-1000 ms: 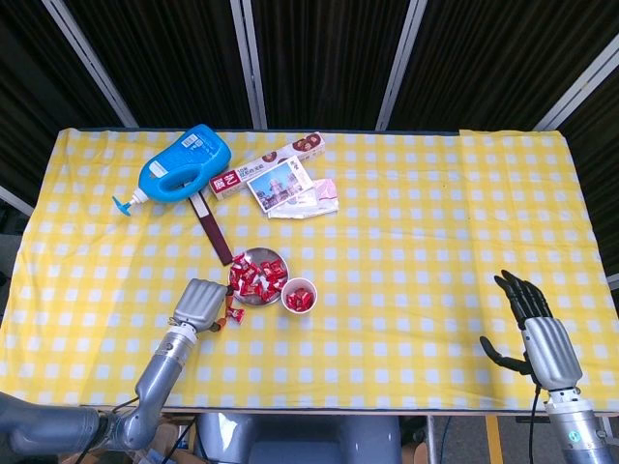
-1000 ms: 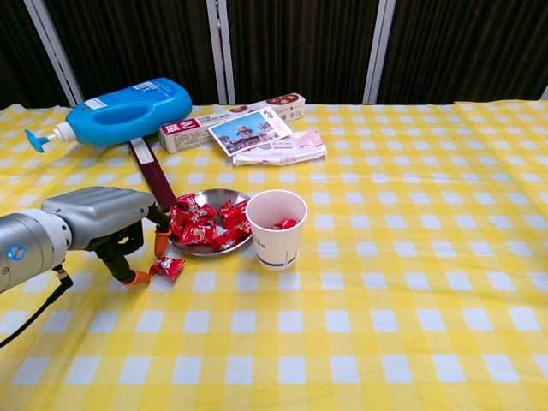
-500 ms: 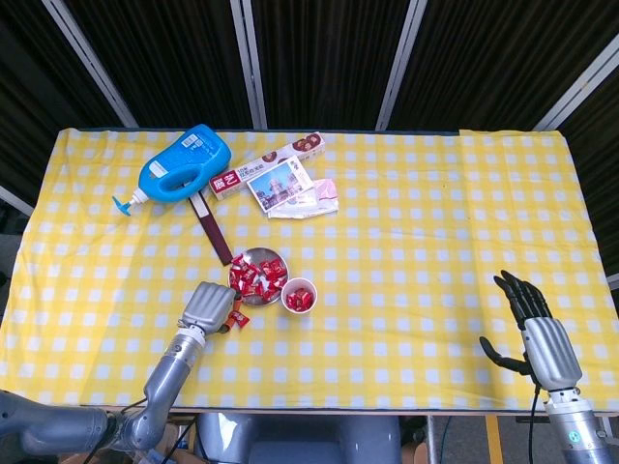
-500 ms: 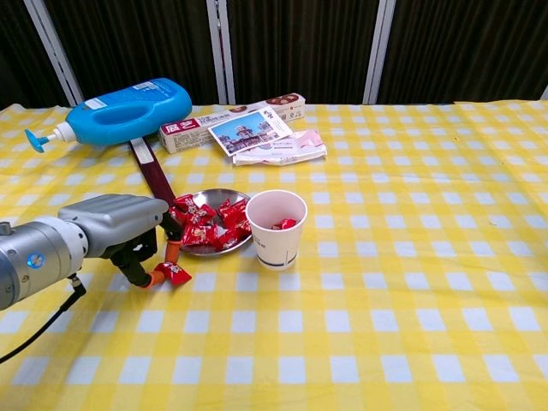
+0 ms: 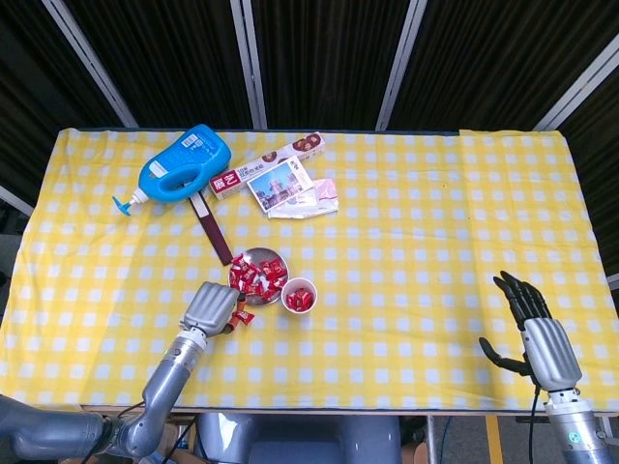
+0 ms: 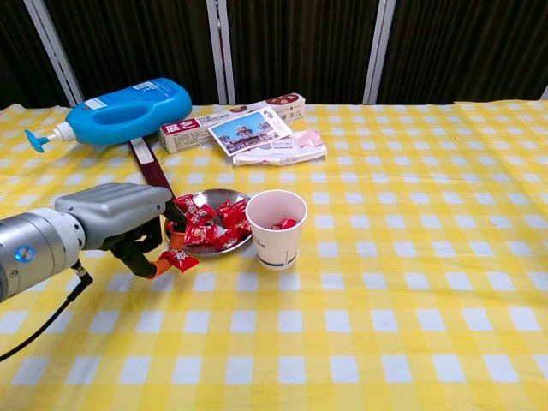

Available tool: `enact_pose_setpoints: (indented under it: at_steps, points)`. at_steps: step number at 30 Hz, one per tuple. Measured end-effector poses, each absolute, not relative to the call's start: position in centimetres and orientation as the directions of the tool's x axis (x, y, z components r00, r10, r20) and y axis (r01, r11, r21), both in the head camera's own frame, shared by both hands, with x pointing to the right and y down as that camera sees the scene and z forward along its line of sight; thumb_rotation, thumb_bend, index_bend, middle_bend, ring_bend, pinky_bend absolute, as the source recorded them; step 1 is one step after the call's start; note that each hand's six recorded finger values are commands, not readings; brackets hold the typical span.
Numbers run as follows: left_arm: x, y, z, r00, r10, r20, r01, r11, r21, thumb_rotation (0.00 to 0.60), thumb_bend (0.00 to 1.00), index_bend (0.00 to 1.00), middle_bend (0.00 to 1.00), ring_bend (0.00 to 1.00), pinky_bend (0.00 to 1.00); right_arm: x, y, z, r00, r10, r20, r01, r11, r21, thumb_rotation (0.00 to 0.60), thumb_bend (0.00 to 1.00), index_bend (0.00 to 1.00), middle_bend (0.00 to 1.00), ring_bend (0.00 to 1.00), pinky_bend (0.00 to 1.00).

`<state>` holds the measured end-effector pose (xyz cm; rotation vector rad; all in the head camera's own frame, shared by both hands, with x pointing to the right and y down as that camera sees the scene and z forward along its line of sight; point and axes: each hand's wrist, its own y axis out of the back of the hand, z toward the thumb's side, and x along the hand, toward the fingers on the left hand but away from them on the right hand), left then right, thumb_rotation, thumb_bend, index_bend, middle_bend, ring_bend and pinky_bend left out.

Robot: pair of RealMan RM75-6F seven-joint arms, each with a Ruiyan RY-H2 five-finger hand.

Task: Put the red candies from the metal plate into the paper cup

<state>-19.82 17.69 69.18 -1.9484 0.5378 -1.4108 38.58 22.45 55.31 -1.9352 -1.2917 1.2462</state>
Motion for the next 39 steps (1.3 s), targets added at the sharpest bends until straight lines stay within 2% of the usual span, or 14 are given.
enact_pose_setpoints:
  at_steps: [9, 14, 27, 33, 39]
  points:
    - [-17.2, 14.0, 63.9, 0.404, -0.731, 0.55, -0.037, -0.614, -0.788, 0.6, 0.46, 0.58, 0.93, 0.97, 0.99, 38.6, 22.3, 55.4, 0.13, 0.902, -0.412, 0.445, -0.424, -0.789, 0.6, 0.39, 0.0, 0.0, 0.0, 0.0]
    - [-14.2, 12.3, 62.5, 0.446, -0.736, 0.508, -0.04, -0.584, -0.811, 0.6, 0.44, 0.57, 0.92, 0.96, 0.99, 38.6, 22.3, 55.3, 0.13, 0.904, -0.408, 0.446, -0.421, -0.79, 0.6, 0.39, 0.0, 0.0, 0.0, 0.0]
    - [-7.9, 11.4, 64.7, 0.469, -0.69, 0.551, 0.066, -0.595, -0.801, 0.6, 0.37, 0.56, 0.9, 0.95, 0.99, 38.7, 22.2, 55.2, 0.132, 0.904, -0.406, 0.454, -0.42, -0.786, 0.6, 0.39, 0.0, 0.0, 0.0, 0.0]
    - [-6.8, 11.8, 65.4, 0.463, -0.669, 0.582, 0.103, -0.611, -0.785, 0.6, 0.28, 0.53, 0.9, 0.95, 0.99, 38.7, 22.1, 55.2, 0.134, 0.905, -0.404, 0.459, -0.418, -0.784, 0.6, 0.39, 0.0, 0.0, 0.0, 0.0]
    - [-7.4, 11.5, 64.9, 0.453, -0.682, 0.575, 0.091, -0.606, -0.79, 0.6, 0.27, 0.5, 0.89, 0.95, 0.99, 38.6, 22.2, 55.1, 0.138, 0.905, -0.403, 0.457, -0.419, -0.785, 0.6, 0.39, 0.0, 0.0, 0.0, 0.0]
